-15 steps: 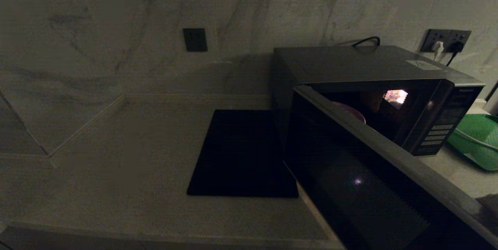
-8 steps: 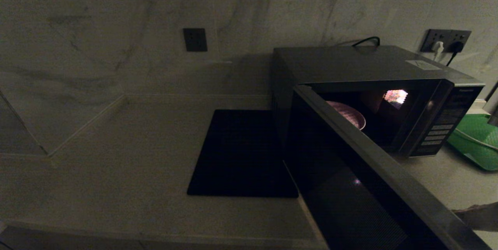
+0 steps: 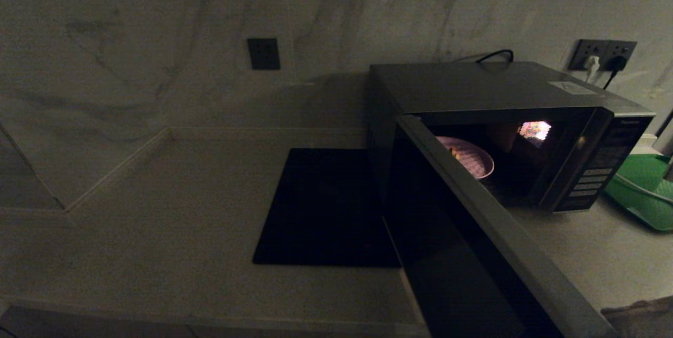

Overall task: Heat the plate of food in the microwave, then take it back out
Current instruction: Open the microwave oven

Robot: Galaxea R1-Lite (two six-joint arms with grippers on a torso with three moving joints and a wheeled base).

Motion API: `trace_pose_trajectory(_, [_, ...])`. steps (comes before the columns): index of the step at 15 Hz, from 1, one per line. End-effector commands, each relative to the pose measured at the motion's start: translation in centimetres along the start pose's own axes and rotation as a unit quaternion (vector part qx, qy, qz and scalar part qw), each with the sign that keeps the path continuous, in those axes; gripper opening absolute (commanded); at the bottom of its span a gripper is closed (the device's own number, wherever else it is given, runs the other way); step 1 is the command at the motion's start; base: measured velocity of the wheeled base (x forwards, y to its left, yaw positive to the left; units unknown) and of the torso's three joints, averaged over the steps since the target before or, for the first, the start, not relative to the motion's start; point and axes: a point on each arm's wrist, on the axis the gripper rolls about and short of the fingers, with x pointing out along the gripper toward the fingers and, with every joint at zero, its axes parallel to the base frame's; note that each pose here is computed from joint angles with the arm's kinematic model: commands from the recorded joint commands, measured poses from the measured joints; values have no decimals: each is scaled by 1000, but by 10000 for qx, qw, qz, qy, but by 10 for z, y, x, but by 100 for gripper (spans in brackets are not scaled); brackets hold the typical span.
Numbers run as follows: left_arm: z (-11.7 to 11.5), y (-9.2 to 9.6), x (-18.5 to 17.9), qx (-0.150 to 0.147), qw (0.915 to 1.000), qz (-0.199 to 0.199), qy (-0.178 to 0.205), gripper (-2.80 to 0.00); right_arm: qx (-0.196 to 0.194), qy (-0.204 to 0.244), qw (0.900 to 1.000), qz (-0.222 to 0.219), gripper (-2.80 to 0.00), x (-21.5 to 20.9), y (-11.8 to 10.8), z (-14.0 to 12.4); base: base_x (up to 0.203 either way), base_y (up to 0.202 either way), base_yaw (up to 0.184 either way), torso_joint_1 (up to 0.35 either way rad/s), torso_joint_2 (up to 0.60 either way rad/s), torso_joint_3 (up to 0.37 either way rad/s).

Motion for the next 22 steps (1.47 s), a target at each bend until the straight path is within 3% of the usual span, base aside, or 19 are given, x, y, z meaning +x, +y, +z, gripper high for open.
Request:
trace_pose_trajectory(1, [0, 0, 0, -6, 10000, 0, -12, -280, -228, -8, 9994, 264, -280, 2, 8, 1, 0, 0, 0, 0, 0, 0])
trace_pose_trajectory(7, [0, 0, 0, -6, 10000, 0, -12, -280, -453, -73, 9967, 668, -280, 22, 20, 16, 0, 0, 0, 0, 0, 0])
trace_pose_trajectory(11, [0, 0, 0, -6, 10000, 0, -12, -280, -475, -241, 9968, 594, -280, 15, 20, 15, 0, 0, 0, 0, 0, 0])
trace_pose_trajectory(13, [0, 0, 0, -6, 10000, 0, -12, -280, -363, -453, 9982, 127, -280, 13, 15, 14, 0, 0, 0, 0, 0, 0])
trace_pose_trajectory(15, [0, 0, 0, -6, 10000, 0, -12, -280, 107, -754, 9949, -661, -280, 14, 2, 21, 0, 0, 0, 0, 0, 0])
trace_pose_trajectory(18, [0, 0, 0, -6, 10000, 0, -12, -280, 950, -1045, 9766, -1619, -280, 15, -26, 31, 0, 0, 0, 0, 0, 0])
trace_pose_trajectory(22, [0, 0, 0, -6, 10000, 0, -12, -280, 1343, -967, 9698, -1793, -280, 33, -39, 26, 0, 0, 0, 0, 0, 0])
